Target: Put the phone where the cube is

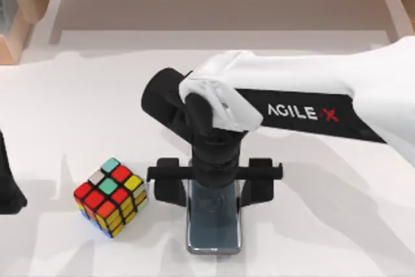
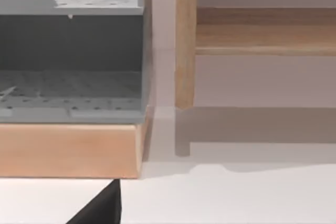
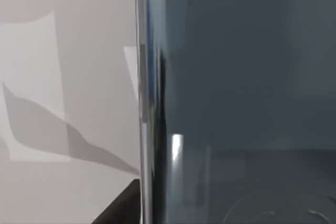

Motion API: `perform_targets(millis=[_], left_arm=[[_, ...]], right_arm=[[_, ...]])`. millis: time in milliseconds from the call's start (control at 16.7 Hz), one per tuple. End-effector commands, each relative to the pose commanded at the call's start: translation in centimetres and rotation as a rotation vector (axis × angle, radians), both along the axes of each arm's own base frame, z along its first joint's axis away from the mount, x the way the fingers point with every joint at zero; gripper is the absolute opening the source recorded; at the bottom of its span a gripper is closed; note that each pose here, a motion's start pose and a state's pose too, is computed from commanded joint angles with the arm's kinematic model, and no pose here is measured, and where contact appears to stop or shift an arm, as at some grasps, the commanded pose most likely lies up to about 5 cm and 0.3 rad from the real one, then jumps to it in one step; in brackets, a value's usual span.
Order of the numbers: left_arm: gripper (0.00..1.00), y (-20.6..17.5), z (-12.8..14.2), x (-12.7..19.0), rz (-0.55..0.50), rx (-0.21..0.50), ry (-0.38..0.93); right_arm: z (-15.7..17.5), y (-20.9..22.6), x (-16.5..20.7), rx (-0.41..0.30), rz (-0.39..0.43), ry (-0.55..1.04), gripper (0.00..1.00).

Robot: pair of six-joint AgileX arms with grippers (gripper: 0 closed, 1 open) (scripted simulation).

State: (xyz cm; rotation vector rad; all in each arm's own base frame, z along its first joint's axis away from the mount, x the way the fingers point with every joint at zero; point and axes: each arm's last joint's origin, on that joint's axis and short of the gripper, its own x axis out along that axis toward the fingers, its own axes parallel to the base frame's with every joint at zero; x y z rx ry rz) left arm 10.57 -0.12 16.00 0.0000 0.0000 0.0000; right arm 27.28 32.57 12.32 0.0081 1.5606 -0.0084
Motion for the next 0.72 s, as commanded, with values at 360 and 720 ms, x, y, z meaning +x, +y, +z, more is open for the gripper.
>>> perform_targets(millis=[360, 720], left_arm=[[1.00, 0.00, 0.00, 0.00, 0.000, 0.000, 0.000], [1.00, 0.00, 0.00, 0.00, 0.000, 0.000, 0.000]], right_arm=[[0.00, 0.00, 0.00, 0.000, 0.000, 0.000, 0.68], [0.00, 0.00, 0.00, 0.000, 0.000, 0.000, 1.00]])
